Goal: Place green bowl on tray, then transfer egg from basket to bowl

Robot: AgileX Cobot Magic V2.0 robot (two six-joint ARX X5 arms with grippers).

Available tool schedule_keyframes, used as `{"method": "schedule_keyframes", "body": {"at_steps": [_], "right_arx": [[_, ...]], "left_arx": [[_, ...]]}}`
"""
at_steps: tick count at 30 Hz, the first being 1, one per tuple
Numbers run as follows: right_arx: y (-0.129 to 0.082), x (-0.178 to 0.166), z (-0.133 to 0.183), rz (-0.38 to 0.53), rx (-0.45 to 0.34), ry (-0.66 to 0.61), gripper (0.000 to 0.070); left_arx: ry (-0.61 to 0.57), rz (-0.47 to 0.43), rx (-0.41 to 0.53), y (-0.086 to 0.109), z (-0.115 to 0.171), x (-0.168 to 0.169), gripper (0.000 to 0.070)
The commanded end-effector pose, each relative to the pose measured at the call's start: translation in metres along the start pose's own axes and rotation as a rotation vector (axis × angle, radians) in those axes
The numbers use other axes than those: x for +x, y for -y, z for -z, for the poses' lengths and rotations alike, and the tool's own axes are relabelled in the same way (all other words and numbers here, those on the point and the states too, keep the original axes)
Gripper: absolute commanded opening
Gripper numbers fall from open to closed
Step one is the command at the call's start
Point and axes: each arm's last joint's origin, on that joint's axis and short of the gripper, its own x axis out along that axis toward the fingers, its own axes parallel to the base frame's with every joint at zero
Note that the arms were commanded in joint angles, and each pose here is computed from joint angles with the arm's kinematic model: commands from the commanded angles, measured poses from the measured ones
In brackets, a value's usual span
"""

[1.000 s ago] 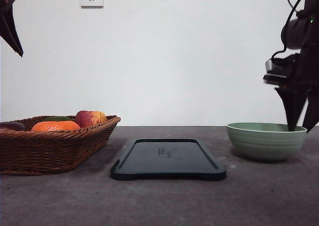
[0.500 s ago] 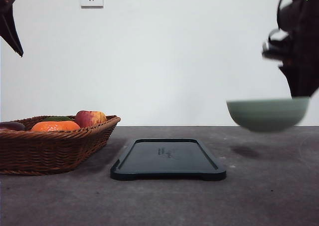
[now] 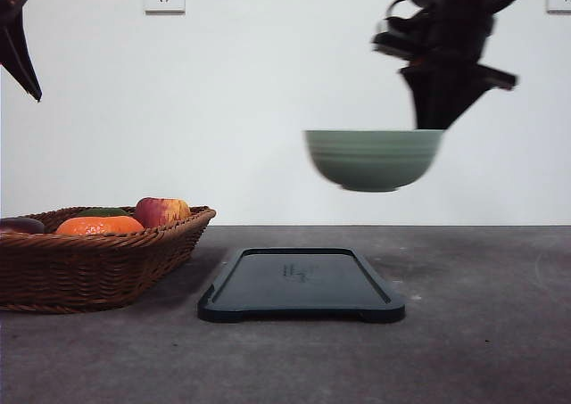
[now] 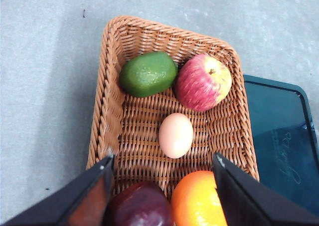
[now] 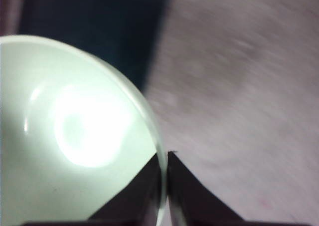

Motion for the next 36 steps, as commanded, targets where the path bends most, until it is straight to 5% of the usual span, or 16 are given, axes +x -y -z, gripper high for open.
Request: {"method": "schedule_keyframes", "body": {"at_steps": [1,11,21,26,36], "right_arx": [[-0.007,0.016,-0.008,-0.01,0.01,-0.009,0.0],[-0.042,0.07,-0.02,-0.04,-0.08,0.008,0.0],[-0.047,0.103,-0.022,-0.004,-0.107,-0.019,0.0011],[-0.048,0.105,-0.021,-0.002,-0.108,-0.035,0.0241],[-0.057,0.046,-0.027,0.032,-0.144,0.102,0.0254]], "left_arx": [[0.029,0.012,0.017,0.003,-0.008,-0.003,0.0391],[0.028,0.011,0.017,0.003,-0.008,-0.003,0.0391],[0.028,0.011,0.017,0.003,-0.008,-0.003,0.0391],[0.028,0.011,0.017,0.003,-0.008,-0.003,0.0391],[0.021,0.009,0.015,0.002,-0.007,-0.003,0.0391]]}}
